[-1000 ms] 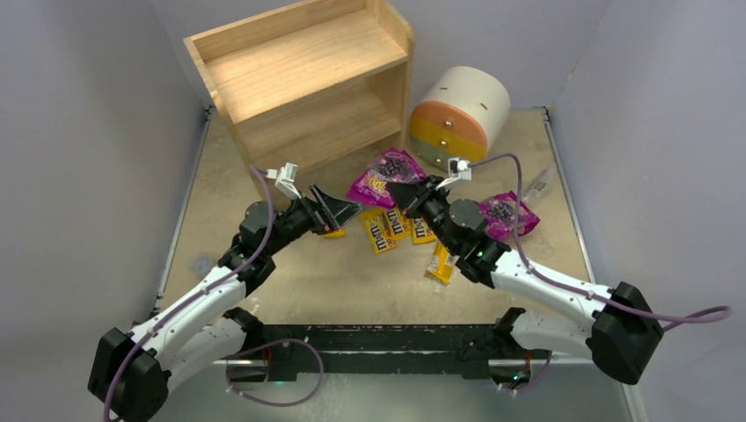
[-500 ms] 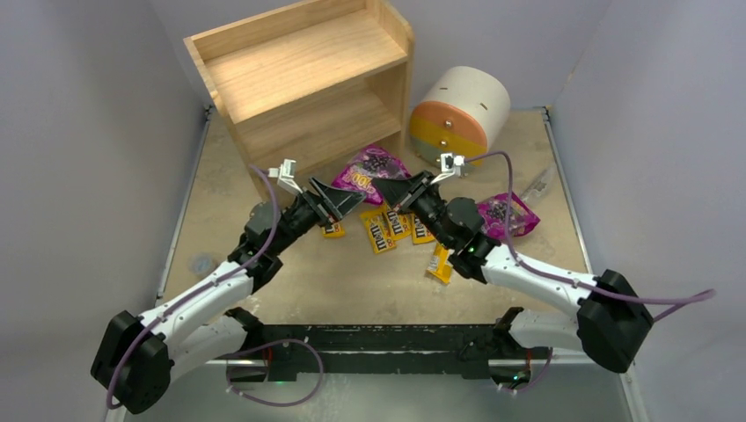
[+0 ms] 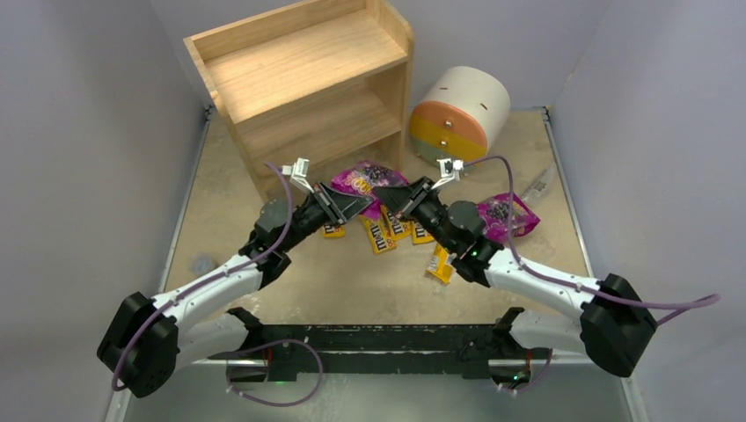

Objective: Place and organize the candy bags onto the shelf

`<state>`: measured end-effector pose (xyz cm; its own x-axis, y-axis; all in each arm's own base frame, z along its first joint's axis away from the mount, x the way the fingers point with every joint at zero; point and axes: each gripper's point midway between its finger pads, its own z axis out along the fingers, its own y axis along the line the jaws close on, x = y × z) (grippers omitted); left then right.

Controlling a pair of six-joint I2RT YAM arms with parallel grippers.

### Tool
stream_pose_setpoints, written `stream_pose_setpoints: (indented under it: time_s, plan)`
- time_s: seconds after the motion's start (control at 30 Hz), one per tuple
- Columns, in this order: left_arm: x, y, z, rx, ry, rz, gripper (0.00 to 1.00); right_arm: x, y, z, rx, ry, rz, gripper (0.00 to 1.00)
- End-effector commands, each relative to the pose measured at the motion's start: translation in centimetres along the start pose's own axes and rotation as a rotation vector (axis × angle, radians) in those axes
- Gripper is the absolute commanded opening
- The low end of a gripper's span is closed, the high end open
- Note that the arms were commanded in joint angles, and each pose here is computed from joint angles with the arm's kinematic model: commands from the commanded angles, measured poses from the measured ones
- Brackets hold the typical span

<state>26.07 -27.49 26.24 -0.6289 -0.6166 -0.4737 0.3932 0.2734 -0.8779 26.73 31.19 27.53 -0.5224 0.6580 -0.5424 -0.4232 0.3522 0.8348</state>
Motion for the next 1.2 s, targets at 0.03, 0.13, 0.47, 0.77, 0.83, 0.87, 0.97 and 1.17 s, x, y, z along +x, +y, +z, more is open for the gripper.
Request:
stream_pose_setpoints:
  time_s: [0.03, 0.13, 0.47, 0.77, 0.83, 0.87, 0.97, 1.17]
  plan:
    - [-2.3, -1.8, 0.6, 0.047, -0.056, 0.223, 0.00, -0.7, 4.8, -1.7, -0.141, 0.039, -0.041, 0.27]
    - [-2.4, -2.1, 1.0, 0.017, 0.004, 0.379, 0.00, 1.2, 2.9, -3.0, -0.088, 0.153, -0.188, 0.52]
    - [3.6, -2.3, 0.1, 0.353, 0.489, 0.977, 0.00, 1.3, -3.0, -10.5, 0.142, 0.377, -0.647, 0.94]
    - [4.7, -6.3, -2.4, 0.739, 0.565, 1.285, 0.00, 1.4, -1.3, -12.0, -0.005, 0.331, -0.676, 0.99]
    - [4.9, -7.2, -3.4, 0.810, 0.540, 1.331, 0.00, 1.2, 0.2, -12.0, -0.066, 0.305, -0.658, 0.99]
    - [5.0, -7.7, -4.0, 0.842, 0.531, 1.343, 0.00, 1.0, 0.9, -12.0, -0.089, 0.292, -0.652, 0.99]
    - [5.2, -8.8, -5.3, 0.906, 0.502, 1.370, 0.00, 0.3, 2.6, -11.7, -0.133, 0.266, -0.637, 0.99]
    - [5.4, -9.6, -6.9, 0.967, 0.467, 1.432, 0.00, 1.1, 4.1, -10.8, -0.205, 0.349, -0.689, 0.99]
